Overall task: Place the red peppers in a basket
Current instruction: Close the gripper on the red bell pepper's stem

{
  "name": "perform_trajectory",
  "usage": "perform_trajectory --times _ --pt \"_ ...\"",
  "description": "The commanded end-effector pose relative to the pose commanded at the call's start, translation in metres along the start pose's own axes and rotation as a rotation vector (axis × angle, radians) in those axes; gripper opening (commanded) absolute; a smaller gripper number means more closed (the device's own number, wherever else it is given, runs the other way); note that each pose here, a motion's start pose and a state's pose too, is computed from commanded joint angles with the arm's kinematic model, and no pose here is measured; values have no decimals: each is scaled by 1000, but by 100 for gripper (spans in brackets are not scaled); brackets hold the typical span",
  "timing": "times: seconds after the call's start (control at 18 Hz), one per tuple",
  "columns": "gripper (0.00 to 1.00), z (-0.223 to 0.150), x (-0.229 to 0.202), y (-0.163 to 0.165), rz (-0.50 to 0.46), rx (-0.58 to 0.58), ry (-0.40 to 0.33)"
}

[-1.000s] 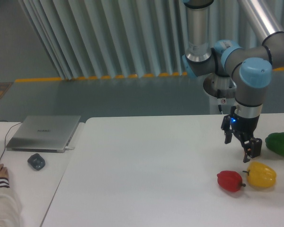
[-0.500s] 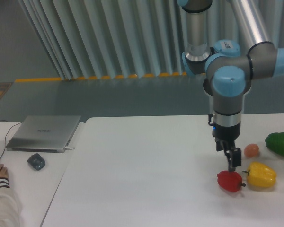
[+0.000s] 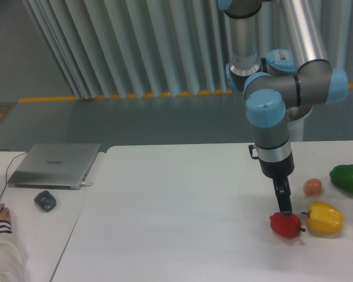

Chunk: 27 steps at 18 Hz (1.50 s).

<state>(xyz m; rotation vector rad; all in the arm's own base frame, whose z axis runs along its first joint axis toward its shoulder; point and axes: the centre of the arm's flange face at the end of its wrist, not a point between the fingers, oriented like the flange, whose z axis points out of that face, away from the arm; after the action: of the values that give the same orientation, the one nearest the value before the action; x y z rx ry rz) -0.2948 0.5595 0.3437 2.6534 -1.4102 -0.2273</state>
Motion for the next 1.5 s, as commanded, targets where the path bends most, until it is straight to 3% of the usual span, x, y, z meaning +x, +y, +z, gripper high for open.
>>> perform_trajectory --times 0.39,0.67,1.5 --pt "100 28 -8 -4 -2 -33 33" --pt "100 33 -19 -19 -1 -35 -36" --pt "100 62 -9 -26 30 -119 31"
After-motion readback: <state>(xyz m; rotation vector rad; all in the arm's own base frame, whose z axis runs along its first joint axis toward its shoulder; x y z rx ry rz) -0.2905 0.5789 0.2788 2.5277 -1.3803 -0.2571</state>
